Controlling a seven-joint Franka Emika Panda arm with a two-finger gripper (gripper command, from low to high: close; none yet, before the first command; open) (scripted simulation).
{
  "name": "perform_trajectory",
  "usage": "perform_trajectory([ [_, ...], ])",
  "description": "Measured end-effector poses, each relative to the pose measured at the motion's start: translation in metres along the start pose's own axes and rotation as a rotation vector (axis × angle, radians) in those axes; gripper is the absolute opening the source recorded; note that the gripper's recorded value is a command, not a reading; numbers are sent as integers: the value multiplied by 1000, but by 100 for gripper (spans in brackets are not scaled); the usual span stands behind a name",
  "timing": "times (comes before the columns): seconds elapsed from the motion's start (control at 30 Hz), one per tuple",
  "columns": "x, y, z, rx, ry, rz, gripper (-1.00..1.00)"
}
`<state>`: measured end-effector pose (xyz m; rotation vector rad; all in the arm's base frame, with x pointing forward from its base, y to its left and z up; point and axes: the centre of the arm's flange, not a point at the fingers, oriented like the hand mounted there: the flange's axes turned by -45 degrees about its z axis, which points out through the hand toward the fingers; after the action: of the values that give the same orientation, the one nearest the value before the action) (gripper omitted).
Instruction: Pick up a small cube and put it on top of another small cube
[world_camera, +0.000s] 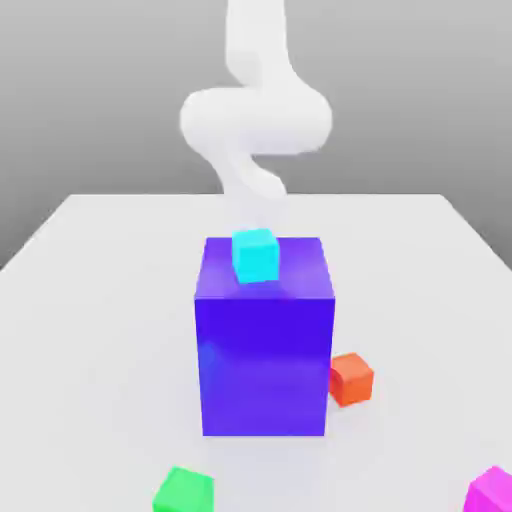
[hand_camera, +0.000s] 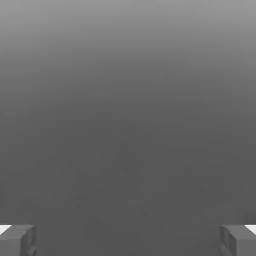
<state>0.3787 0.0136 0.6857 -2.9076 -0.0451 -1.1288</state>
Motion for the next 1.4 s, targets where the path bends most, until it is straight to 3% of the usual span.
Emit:
perform_trajectory([
  [0.27, -1, -55, 134, 87, -193, -114, 0],
  [0.53, -45, -125, 260, 148, -379, -241, 0],
  [1.0, -217, -240, 438, 193, -693, -497, 0],
  [1.17, -276, -249, 493, 193, -724, -525, 0],
  [1.2, -282, -249, 498, 193, -724, -526, -100],
  [1.4, -285, -249, 501, 194, -725, -525, -100],
])
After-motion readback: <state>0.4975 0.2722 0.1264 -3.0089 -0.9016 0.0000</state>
